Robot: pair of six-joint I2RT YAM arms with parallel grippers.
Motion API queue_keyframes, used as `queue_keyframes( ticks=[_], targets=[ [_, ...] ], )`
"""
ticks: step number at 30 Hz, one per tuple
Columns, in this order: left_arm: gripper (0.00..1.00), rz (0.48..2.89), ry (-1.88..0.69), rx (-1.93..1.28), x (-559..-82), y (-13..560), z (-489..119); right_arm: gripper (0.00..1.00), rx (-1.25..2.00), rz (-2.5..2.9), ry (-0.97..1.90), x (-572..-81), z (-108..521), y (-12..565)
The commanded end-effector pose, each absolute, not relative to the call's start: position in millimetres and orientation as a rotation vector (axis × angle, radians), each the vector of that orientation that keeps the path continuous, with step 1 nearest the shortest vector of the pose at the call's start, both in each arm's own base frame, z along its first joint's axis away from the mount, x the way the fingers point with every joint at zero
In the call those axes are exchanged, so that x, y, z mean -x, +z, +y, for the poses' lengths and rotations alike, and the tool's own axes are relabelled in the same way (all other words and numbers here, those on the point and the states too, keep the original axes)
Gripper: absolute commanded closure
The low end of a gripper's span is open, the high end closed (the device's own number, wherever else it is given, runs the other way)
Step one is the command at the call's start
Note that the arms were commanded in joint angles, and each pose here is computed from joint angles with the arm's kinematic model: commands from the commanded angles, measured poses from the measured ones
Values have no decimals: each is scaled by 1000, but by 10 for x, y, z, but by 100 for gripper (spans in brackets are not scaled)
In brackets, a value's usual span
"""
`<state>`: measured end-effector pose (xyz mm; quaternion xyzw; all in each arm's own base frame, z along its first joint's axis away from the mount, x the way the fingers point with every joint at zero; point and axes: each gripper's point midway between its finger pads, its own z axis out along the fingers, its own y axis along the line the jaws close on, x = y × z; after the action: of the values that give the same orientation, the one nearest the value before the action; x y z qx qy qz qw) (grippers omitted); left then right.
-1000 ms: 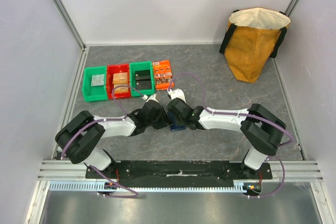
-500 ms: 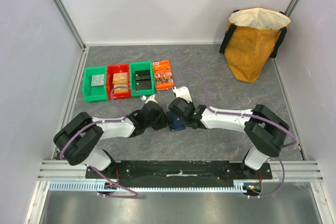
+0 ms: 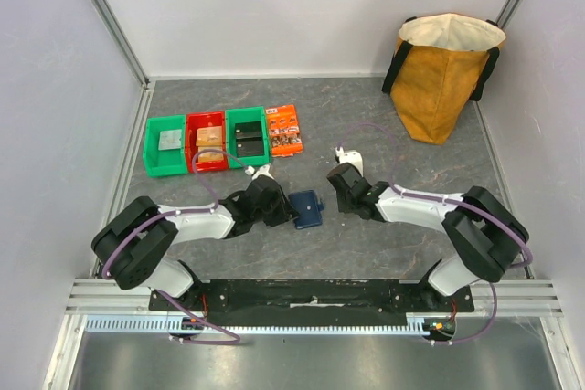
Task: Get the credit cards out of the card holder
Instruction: Open the card holder at the center of the board.
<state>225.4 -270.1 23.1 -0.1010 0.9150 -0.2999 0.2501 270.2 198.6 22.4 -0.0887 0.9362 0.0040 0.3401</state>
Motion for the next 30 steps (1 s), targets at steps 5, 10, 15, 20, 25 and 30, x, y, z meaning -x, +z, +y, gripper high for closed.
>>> queue_keyframes(
  ticks=[5,10,15,20,25,30],
  targets=[
    [97,2559,-572,197,-2211,45,-2402,42,172,2272,453,-2771,2415,798],
    [97,2551,-566,186,-2240,62,-2414,23,224,2191,622,-2763,2660,1014],
    [97,2567,-532,177,-2231,54,-2375,21,293,2252,581,-2742,2828,809],
    [97,2562,-519,175,-2243,67,-2355,28,270,2316,422,-2765,2709,566],
    [97,2562,-499,156,-2250,57,-2340,47,205,2304,344,-2772,2522,544],
    [96,2554,-473,92,-2302,76,-2352,73,167,2326,396,-2692,2519,402]
  ],
)
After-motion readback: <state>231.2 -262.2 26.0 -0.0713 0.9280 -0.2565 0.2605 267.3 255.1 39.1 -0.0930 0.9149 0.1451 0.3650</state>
